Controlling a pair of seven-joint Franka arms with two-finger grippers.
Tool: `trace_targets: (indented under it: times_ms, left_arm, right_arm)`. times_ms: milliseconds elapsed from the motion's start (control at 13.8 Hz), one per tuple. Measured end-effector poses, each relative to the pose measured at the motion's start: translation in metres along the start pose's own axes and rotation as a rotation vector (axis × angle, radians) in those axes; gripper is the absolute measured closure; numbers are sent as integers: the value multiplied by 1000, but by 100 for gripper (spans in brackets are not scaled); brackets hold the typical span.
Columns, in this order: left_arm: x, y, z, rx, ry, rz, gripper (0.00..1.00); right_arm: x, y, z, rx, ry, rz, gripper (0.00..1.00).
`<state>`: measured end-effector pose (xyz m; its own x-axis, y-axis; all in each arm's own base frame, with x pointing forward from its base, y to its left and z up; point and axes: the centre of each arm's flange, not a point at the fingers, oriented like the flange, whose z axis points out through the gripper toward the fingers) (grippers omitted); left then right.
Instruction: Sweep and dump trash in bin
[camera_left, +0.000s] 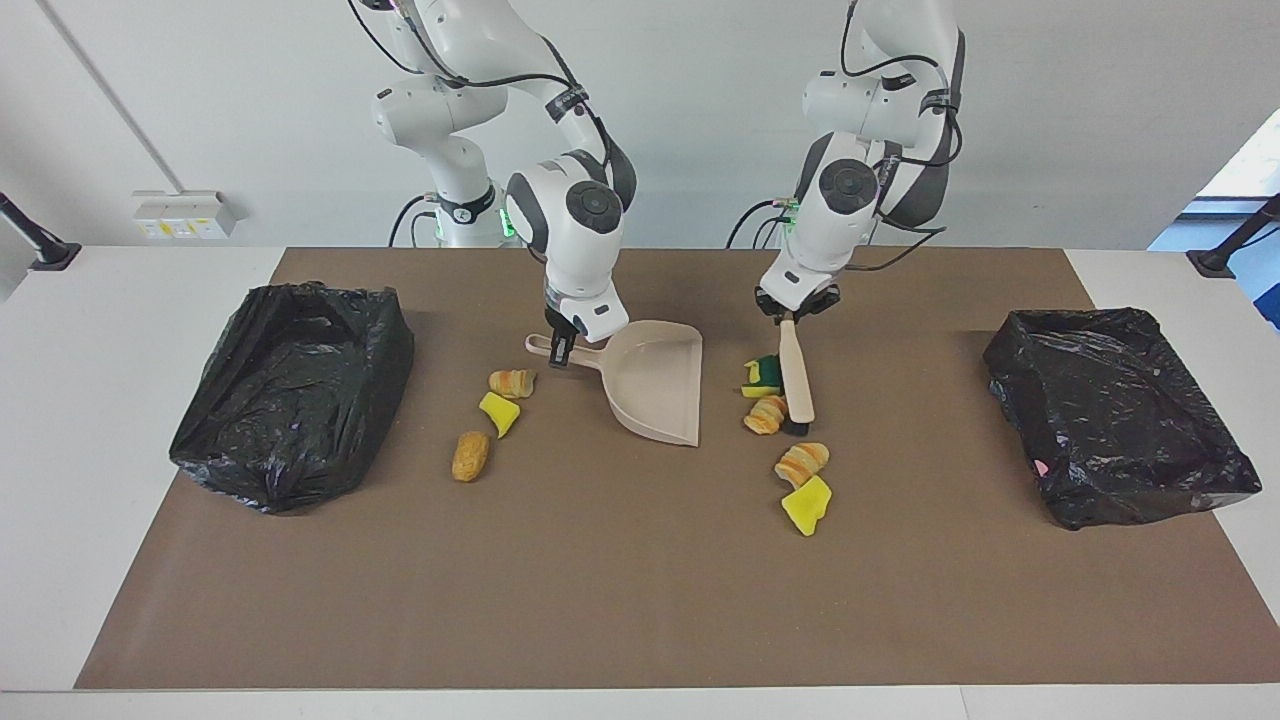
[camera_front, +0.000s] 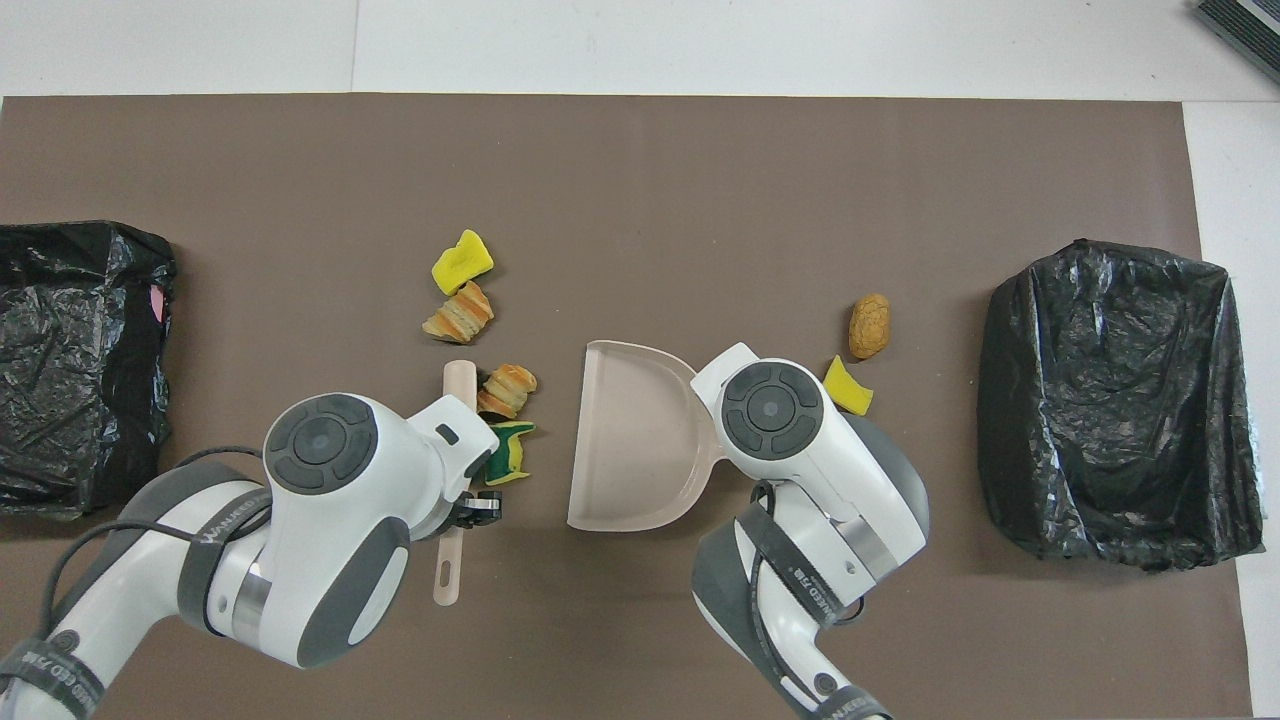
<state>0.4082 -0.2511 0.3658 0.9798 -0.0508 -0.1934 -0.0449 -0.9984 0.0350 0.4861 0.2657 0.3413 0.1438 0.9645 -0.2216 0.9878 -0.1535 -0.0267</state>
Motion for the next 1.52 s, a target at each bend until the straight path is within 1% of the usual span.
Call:
trace_targets:
  times_ms: [217,289,506,723,795,867,1012,1084,1229,1373,1518]
  left_arm:
    - [-18,49,1,-106,9,18,74]
    - [-23,61,0,-124,9,32,74]
    - [-31,88,-14,-147,23,71,74]
    - [-18,79,-47,-168,29,49,74]
    - [-9,66,-60,-174,43,27,74]
    - [2,49,-72,-153,74,16,74]
    - [24,14,-87,-64,149,37,74]
    - [36,-4,-93,-42,170,59,74]
    - [70,-46,-104,-25,194,99,74]
    - [110,-79,-104,-8,200,137,74]
    - [150,-109,-102,10,205,210,74]
  right_arm:
    - [0,0,0,0,0,0,68]
    - [0,0,0,0,0,0,68]
    - [0,0,0,0,0,0,68]
    - [0,0,0,0,0,0,68]
    - [0,0,0,0,0,0,68]
    - [0,0,0,0,0,0,68]
    - [0,0,0,0,0,0,68]
    - [0,0,0,0,0,0,68]
    - [0,0,0,1,-1,5,68]
    - [-2,-2,2,12,-12,51,68]
    - [-2,-5,1,21,-23,106,68]
